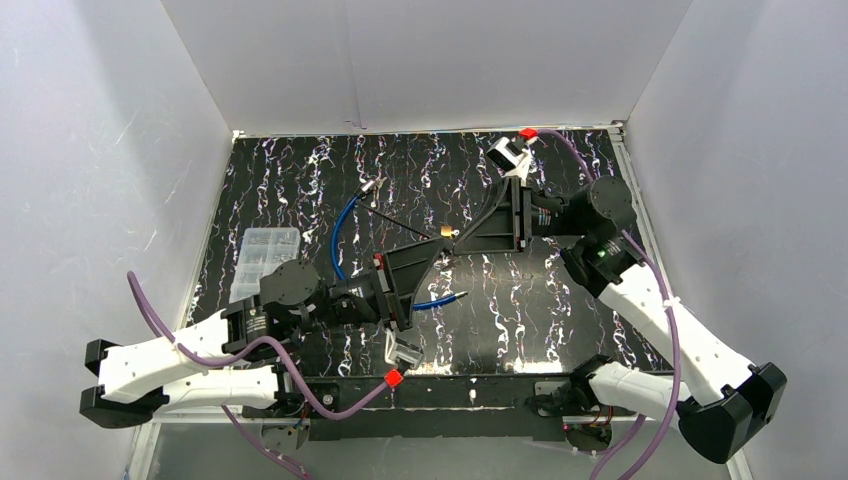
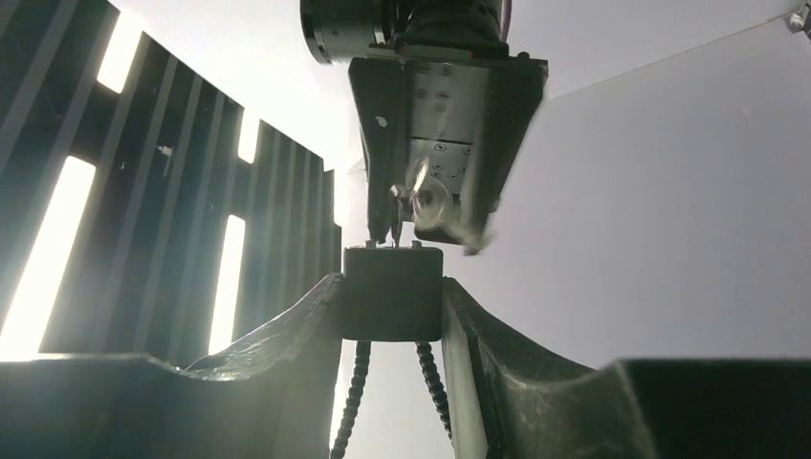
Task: Unlock with the key
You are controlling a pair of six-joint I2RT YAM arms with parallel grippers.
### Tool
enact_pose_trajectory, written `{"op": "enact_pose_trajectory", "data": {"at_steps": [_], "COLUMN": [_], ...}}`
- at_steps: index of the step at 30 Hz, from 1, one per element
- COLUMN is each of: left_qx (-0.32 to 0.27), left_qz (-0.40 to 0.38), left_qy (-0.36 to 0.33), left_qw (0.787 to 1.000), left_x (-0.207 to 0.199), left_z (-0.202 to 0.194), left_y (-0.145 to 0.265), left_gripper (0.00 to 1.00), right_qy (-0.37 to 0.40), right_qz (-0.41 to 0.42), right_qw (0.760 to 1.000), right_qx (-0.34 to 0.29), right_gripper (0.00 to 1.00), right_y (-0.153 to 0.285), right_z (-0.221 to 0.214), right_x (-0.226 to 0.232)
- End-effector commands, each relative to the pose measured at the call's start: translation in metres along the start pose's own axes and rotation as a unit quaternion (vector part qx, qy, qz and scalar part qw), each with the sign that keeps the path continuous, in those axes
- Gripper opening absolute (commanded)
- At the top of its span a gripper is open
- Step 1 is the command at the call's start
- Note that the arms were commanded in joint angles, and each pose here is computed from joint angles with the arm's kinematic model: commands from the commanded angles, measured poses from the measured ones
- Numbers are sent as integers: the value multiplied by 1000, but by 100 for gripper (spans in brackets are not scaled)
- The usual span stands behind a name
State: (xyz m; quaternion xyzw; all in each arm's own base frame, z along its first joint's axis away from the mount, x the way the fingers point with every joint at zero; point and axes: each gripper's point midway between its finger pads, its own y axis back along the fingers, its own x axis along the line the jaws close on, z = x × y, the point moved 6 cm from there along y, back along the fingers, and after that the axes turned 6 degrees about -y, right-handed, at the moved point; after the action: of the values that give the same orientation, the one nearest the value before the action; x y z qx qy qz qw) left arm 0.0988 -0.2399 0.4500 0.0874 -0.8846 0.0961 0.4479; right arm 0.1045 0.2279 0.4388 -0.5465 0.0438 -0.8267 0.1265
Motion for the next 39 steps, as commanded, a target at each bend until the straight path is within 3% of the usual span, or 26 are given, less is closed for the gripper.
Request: {"op": "enact_pose_trajectory", "data": {"at_steps": [1, 4, 8, 13, 19, 27, 32, 39], "left_qx": [-4, 10, 17, 35, 49, 25, 16, 13], "left_qz": [13, -21, -63, -89, -88, -80, -88, -95], "left_qy": [-125, -98, -68, -36, 16, 83, 89, 85], "left_qw": [992, 995, 996, 995, 995, 993, 992, 992], "left_x": [21, 14, 3, 0, 5, 11, 10, 6], "left_z": [-3, -9, -12, -20, -28, -23, -19, -16], "left_y": [0, 3, 7, 9, 8, 0, -5, -10], "left_gripper": [0, 0, 0, 0, 0, 0, 0, 0], "right_qy": [54, 113, 176, 268, 403, 510, 532, 535], "right_qz": [-52, -106, -149, -161, -209, -208, -202, -184], "right_qw": [997, 986, 970, 947, 888, 831, 819, 822], "right_qx": [-28, -55, -72, -75, -72, -74, -70, -62], "right_gripper": [55, 69, 76, 79, 81, 82, 82, 77], "right_y": [10, 23, 31, 38, 46, 28, 16, 5], "right_z": [11, 14, 17, 9, -4, 5, 13, 12], "right_x": [4, 20, 41, 54, 35, 29, 30, 28]}}
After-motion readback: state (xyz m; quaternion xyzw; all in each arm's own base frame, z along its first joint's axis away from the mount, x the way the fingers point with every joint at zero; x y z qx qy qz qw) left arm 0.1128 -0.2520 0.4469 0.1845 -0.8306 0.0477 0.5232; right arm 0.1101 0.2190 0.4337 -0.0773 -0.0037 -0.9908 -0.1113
